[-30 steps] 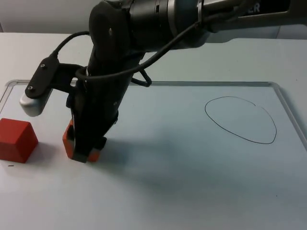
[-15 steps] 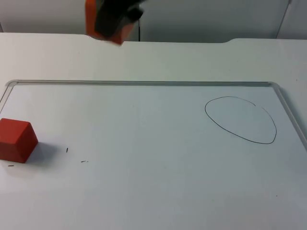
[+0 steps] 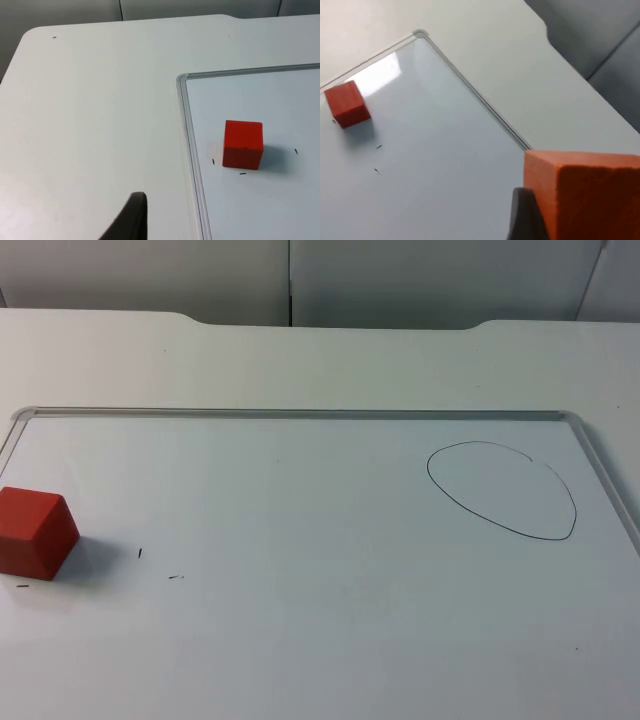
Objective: Pick up one cube with the left hand and another cube with the right hand. First place the cube in the right hand at the target position, then stack the cube in the left hand on top.
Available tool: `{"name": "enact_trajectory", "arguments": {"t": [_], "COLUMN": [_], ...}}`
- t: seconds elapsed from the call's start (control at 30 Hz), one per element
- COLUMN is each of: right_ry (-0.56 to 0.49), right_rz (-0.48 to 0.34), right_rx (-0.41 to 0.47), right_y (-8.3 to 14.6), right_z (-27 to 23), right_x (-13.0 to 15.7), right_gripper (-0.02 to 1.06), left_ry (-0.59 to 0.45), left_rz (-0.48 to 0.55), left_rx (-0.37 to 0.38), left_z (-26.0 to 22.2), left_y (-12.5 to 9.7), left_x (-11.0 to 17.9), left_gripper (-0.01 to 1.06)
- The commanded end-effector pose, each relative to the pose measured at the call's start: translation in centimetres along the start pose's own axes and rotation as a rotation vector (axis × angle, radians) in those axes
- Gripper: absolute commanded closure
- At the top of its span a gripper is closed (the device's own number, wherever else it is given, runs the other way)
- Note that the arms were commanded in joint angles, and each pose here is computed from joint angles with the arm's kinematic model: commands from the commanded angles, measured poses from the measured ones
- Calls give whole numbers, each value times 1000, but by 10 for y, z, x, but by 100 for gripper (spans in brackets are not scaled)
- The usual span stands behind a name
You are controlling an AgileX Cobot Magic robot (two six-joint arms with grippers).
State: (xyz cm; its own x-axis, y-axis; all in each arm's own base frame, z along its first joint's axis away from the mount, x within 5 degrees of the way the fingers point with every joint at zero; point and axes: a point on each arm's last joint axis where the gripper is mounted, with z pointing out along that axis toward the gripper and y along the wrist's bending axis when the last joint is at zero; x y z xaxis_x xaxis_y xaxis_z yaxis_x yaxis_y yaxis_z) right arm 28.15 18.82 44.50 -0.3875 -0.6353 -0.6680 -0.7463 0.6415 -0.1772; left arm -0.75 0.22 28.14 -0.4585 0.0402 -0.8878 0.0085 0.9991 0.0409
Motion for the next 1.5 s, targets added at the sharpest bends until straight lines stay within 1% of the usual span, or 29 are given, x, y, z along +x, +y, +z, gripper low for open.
{"name": "enact_trajectory", "arguments": {"t": [0.0, 0.07, 0.1, 0.17, 0.2, 0.23, 0.27, 0.33, 0.4, 0.43, 0.5, 0.57, 0.63, 0.7, 0.73, 0.8, 0.97, 1.03, 1.07, 1.13, 1.17, 1.23, 1.3, 1.33, 1.4, 1.47], "right_ry": [14, 23, 23, 33, 5, -5, -5, -9, -43, -43, -85, -94, -100, -130, -130, -153, -132, -127, -121, -129, -129, -140, -146, -146, -162, -172], "right_rz": [65, 95, 95, 131, 135, 142, 142, 160, 170, 170, 205, 216, 241, 249, 249, 255, 252, 251, 251, 247, 247, 232, 229, 229, 230, 229], "right_rx": [50, 83, 83, 99, 110, 127, 127, 147, 157, 157, 170, 172, 159, 150, 150, 145, 137, 135, 135, 138, 138, 139, 141, 141, 143, 146], "right_y": [-9, -15, -15, -17, -15, -12, -12, -6, 3, 3, 9, 12, 19, 25, 25, 30, 34, 34, 34, 34, 34, 34, 34, 34, 33, 33], "right_z": [-19, -29, -29, -39, -45, -50, -50, -62, -73, -73, -83, -86, -87, -86, -86, -86, -81, -80, -78, -78, -78, -78, -79, -79, -79, -79], "right_x": [6, 11, 11, 24, 29, 36, 36, 53, 71, 71, 85, 90, 104, 116, 116, 125, 136, 137, 138, 137, 137, 136, 136, 136, 134, 133], "right_gripper": [105, 105, 105, 105, 105, 105, 105, 105, 105, 105, 105, 105, 105, 105, 105, 105, 105, 105, 105, 105, 105, 105, 105, 105, 105, 105], "left_ry": [2, 2, 2, 2, 2, 2, 2, 2, 2, 2, 2, 2, 2, 2, 2, 1, 1, -1, -5, -11, -11, -32, -24, -24, 24, 94], "left_rz": [-4, -4, -4, -4, -4, -4, -4, -4, -4, -4, -4, -4, -4, -4, -4, -6, -7, -14, -24, -52, -52, -56, -42, -42, -2, 22], "left_rx": [4, 4, 4, 4, 4, 4, 4, 4, 4, 4, 4, 4, 4, 4, 4, 8, 10, 23, 41, 88, 88, 109, 106, 106, 110, 132], "left_z": [1, 1, 1, 1, 1, 1, 1, 1, 1, 1, 1, 1, 1, 1, 1, 1, 1, 1, 1, 3, 3, 6, 14, 14, 30, 54], "left_y": [0, 0, 0, 0, 0, 0, 0, 0, 0, 0, 0, 0, 0, 0, 0, -1, -1, -2, -4, -8, -8, -9, -8, -8, -8, -10], "left_x": [2, 2, 2, 2, 2, 2, 2, 2, 2, 2, 2, 2, 2, 2, 2, 2, 2, 1, 1, -9, -9, -32, -52, -52, -72, -89], "left_gripper": [0, 0, 0, 0, 0, 0, 0, 0, 0, 0, 0, 0, 0, 0, 0, 0, 0, 0, 0, 0, 0, 0, 0, 0, 0, 0]}}
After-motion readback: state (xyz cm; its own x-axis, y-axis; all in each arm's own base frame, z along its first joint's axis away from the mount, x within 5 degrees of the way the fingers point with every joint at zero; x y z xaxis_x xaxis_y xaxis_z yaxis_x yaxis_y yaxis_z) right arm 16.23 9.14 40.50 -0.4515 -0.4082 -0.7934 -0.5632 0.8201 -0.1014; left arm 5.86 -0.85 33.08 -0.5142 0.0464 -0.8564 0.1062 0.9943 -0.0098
